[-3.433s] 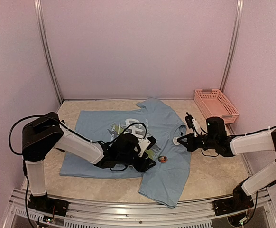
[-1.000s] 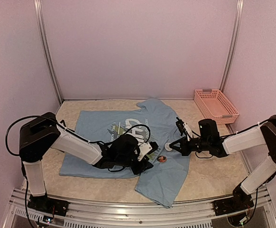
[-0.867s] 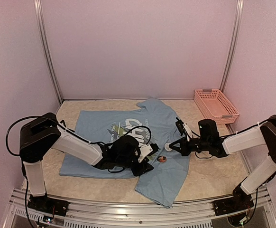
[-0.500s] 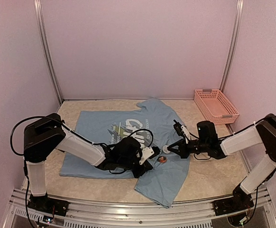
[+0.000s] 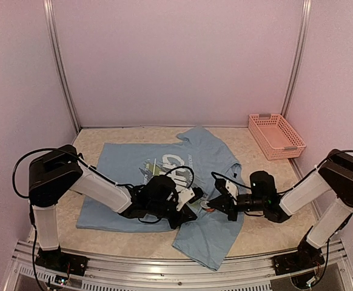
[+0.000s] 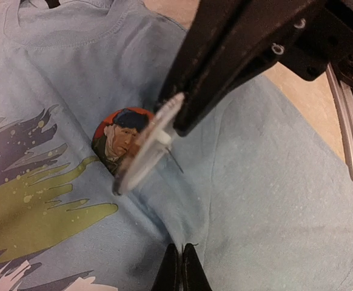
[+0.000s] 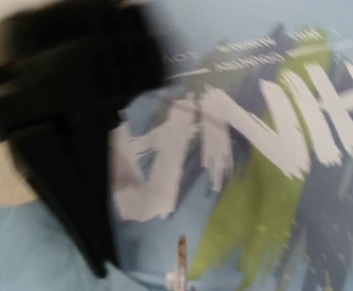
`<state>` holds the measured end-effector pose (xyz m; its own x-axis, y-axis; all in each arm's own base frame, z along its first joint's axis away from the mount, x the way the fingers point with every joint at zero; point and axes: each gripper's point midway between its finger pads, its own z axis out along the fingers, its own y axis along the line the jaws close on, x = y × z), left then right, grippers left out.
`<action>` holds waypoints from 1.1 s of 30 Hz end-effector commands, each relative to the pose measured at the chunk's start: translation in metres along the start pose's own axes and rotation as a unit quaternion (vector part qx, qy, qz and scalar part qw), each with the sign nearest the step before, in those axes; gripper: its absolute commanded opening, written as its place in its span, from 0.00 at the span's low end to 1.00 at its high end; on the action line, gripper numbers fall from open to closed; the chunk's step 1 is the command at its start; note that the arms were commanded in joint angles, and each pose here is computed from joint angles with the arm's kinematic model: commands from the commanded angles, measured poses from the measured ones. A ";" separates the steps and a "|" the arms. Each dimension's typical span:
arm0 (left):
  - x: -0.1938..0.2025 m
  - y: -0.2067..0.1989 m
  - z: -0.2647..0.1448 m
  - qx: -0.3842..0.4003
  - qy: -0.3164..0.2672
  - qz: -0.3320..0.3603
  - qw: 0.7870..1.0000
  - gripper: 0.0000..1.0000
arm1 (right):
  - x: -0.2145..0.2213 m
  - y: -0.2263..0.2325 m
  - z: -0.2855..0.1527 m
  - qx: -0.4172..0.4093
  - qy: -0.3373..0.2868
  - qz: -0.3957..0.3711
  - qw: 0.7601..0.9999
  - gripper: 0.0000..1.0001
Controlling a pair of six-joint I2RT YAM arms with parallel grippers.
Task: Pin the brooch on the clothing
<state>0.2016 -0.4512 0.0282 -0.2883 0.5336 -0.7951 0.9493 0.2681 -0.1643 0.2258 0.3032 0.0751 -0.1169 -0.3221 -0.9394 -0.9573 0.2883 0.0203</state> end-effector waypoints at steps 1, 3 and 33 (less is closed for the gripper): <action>-0.018 -0.009 -0.010 0.031 -0.032 0.002 0.999 0.00 | -0.012 0.015 -0.002 0.018 -0.045 -0.152 0.987 0.00; -0.018 -0.009 -0.011 0.036 -0.034 -0.010 0.999 0.00 | -0.009 0.019 0.000 0.023 -0.046 -0.180 0.982 0.00; -0.014 0.000 -0.012 0.032 -0.035 -0.013 0.999 0.00 | 0.010 0.044 0.021 0.007 -0.019 -0.254 0.967 0.00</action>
<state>0.2000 -0.4485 0.0322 -0.3126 0.5012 -0.8069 0.9472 0.2290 -0.2247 0.1981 0.3267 0.0474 0.3772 -0.4509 -0.8090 -0.8714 0.1231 -0.4749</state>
